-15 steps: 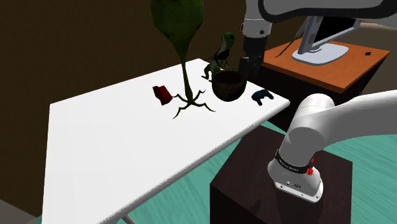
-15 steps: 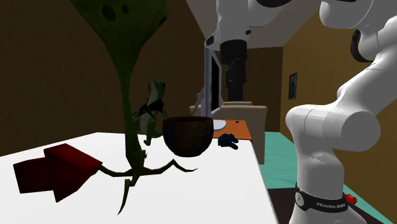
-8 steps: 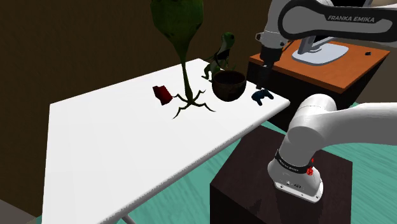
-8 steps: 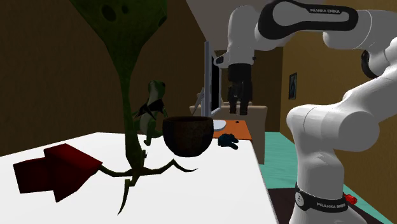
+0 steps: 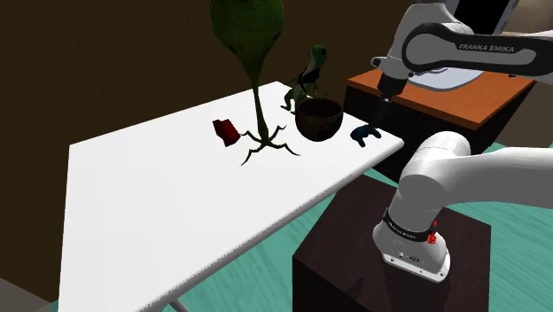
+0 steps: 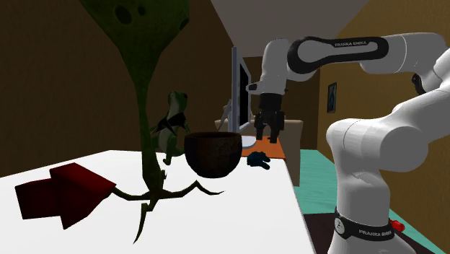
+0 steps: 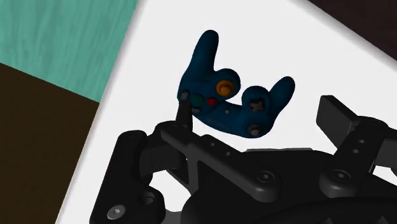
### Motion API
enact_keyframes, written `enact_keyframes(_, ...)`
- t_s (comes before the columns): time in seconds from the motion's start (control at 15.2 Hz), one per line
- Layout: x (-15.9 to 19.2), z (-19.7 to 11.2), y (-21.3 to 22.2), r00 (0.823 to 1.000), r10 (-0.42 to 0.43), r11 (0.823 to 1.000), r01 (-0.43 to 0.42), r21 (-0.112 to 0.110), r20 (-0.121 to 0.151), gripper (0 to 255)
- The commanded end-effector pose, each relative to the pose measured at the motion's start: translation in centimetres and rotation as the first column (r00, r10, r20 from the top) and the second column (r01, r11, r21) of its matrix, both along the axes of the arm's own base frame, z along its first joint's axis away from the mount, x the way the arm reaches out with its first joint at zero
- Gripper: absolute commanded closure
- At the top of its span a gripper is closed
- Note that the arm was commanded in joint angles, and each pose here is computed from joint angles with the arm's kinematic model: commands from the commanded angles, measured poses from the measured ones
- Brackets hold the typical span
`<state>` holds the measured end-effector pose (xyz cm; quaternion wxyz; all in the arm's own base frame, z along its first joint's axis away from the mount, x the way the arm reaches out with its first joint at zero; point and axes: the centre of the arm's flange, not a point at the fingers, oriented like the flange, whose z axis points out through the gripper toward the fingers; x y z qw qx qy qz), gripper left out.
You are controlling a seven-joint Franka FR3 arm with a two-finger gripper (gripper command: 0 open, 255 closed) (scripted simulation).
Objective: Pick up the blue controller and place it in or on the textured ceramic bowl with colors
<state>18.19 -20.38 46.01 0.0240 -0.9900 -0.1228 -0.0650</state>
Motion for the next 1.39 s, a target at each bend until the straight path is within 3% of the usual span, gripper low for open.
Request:
enact_keyframes(0.0,-0.5,-1.6,-2.3,0.999,0.048,0.999,-0.048,-0.002,0.025,0)
enact_keyframes(0.59,0.0,-6.0,-2.9,0.998,0.062,0.998,-0.062,-0.002,0.033,0)
enact_keyframes(1.06,0.0,-6.0,-2.9,0.998,0.062,0.998,-0.062,-0.002,0.033,0)
enact_keyframes(1.12,0.0,-6.0,-2.9,0.998,0.062,0.998,-0.062,-0.002,0.033,255)
enact_keyframes(1.32,0.0,-6.0,-2.9,0.998,0.062,0.998,-0.062,-0.002,0.033,255)
